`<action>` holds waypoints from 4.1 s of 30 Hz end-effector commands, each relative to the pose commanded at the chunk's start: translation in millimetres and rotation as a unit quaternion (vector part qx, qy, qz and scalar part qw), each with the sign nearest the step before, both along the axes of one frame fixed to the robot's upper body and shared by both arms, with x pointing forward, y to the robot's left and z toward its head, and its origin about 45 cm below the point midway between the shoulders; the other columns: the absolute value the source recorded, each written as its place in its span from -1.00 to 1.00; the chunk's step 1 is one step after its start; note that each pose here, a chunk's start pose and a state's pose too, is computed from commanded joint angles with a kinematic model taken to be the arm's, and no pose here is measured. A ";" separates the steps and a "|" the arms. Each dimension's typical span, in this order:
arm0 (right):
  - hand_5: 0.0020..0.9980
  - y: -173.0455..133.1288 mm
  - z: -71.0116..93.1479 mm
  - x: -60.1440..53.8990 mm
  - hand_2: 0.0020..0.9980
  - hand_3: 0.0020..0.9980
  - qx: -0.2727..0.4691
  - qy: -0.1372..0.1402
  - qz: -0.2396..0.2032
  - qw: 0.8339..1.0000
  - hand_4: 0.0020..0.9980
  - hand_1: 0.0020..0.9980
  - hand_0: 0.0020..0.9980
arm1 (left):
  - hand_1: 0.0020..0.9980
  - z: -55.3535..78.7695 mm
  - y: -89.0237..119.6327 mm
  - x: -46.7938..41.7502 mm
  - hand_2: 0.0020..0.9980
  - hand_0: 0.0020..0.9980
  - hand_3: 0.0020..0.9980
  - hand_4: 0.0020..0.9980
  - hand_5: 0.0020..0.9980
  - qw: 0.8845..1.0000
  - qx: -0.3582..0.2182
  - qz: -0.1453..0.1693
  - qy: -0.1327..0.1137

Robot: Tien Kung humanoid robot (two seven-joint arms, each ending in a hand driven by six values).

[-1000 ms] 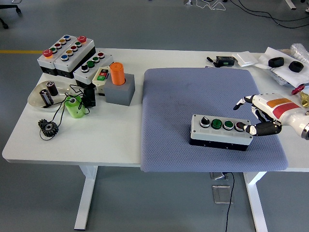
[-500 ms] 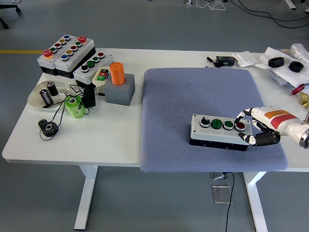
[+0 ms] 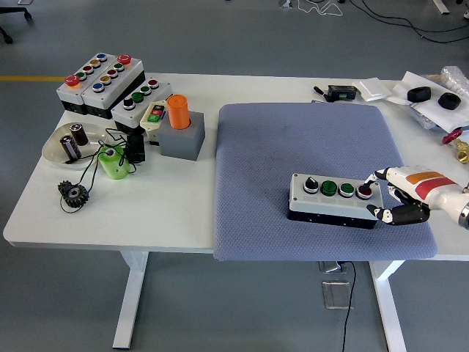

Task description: Pick up the button,place it on the desk,press the button,press the button

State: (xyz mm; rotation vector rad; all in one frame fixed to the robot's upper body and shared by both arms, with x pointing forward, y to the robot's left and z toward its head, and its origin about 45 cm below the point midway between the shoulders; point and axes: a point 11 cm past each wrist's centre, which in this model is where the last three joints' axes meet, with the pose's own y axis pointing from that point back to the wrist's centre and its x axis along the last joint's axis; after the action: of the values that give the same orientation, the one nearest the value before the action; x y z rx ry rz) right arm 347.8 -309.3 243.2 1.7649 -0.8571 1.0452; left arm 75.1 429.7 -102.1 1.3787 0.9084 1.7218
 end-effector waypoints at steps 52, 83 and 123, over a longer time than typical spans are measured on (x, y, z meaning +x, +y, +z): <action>-0.10 25.9 -8.6 5.6 -0.91 0.35 0.007 0.000 0.013 1.000 0.21 -1.00 -0.71 | 0.39 0.0 -0.6 1.8 0.39 0.29 0.00 -0.37 1.00 1.000 -0.002 -0.002 -0.002; -0.01 -60.7 60.1 26.9 0.63 0.66 0.466 -0.114 -0.190 0.857 0.21 0.47 0.56 | 0.39 -1.5 -2.1 -4.3 0.39 0.29 0.00 -0.37 1.00 1.000 -0.002 -0.005 0.007; 0.15 -102.0 15.5 24.2 0.61 0.56 0.724 0.049 -0.345 0.595 0.12 0.51 0.65 | 0.39 -2.0 -3.9 -2.3 0.39 0.29 0.01 -0.37 1.00 1.000 -0.006 -0.003 0.000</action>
State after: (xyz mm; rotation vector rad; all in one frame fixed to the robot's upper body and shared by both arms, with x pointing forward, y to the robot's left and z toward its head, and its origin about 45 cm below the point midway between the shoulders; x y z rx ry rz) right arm 372.0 -411.4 258.6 2.1517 -2.4491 -0.6237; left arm 72.8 425.8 -104.0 1.3717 0.9122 1.7096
